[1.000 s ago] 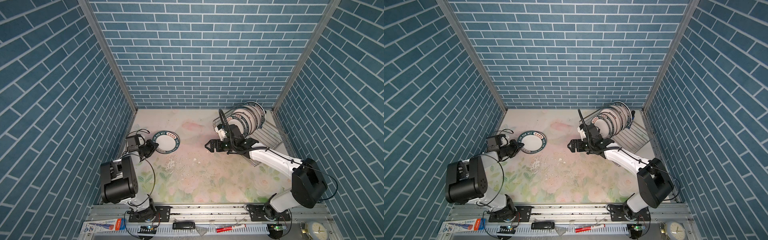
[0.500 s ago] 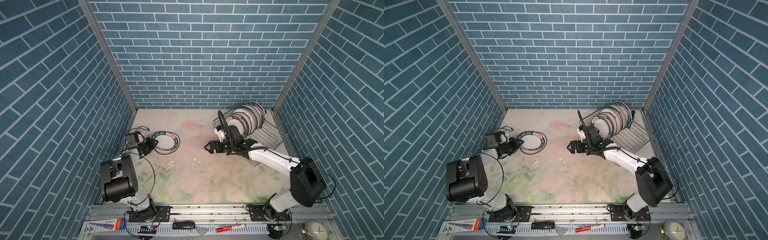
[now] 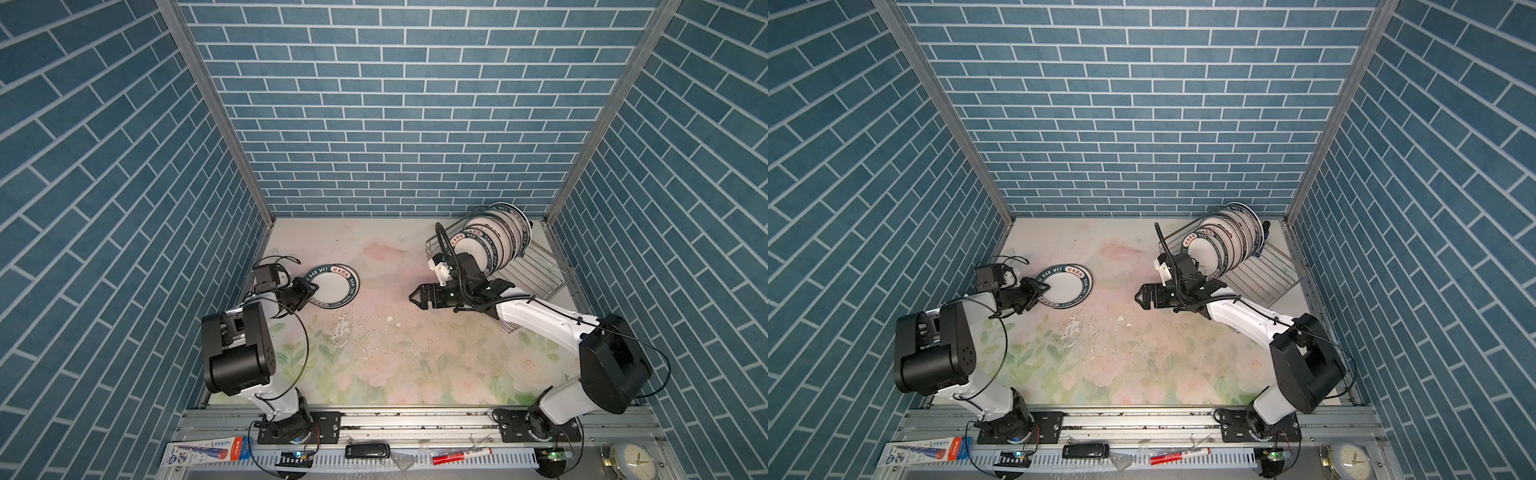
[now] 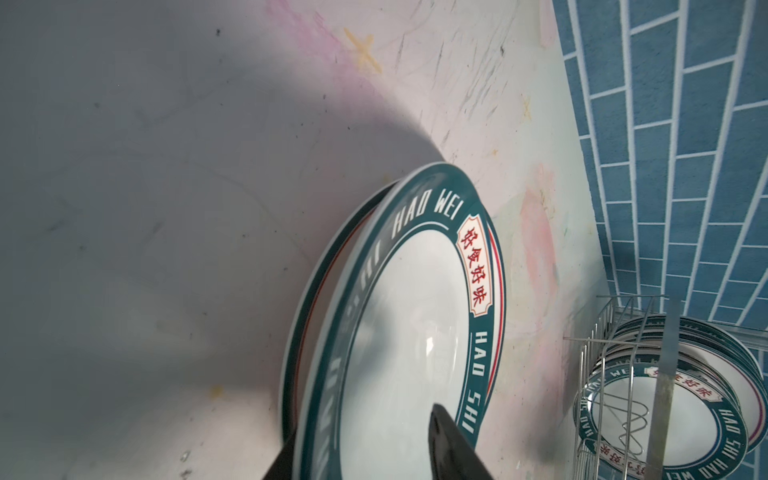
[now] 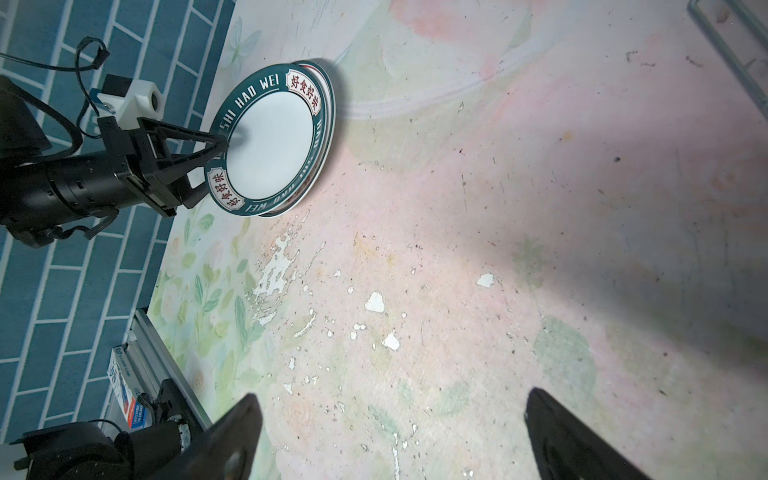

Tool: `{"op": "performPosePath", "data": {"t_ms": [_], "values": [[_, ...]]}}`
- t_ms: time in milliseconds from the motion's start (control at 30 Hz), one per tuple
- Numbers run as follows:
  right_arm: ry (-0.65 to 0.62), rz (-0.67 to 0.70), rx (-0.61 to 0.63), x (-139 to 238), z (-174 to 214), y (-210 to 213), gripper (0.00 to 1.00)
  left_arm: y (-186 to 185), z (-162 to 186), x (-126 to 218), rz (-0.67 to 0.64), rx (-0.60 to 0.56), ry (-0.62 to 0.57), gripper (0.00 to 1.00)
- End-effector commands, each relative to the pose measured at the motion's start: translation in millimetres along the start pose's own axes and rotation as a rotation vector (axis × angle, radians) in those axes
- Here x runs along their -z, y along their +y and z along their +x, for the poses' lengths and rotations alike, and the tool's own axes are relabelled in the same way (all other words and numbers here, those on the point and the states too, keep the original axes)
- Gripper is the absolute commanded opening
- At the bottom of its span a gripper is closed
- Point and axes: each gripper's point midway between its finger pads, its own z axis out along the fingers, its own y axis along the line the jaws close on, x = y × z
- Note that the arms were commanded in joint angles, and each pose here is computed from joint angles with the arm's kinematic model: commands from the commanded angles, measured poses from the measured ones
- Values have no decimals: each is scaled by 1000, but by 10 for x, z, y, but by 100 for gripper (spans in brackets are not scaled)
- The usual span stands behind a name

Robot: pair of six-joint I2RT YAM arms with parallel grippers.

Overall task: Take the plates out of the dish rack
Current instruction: 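Lower the green-rimmed plate onto the table with left gripper while right gripper withdraws, then raise the left gripper off the plate while right gripper reaches the next rack plate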

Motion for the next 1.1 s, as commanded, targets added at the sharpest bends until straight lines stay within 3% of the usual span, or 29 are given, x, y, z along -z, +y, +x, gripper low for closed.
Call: {"op": "performPosePath", "data": {"t_ms": [0, 233, 900, 1067], "values": [[25, -2, 17, -40, 108, -31, 99, -16, -54, 25, -23, -25, -3, 50], [30, -11, 25, -53, 107, -16, 99, 0, -44, 43, -70, -37, 12, 60], [36, -32, 49, -21, 122, 31, 99, 78, -9, 56, -221, -89, 57, 67], [6, 51, 76, 99, 35, -50, 99, 147, -41, 185, -285, -99, 13, 70]]}}
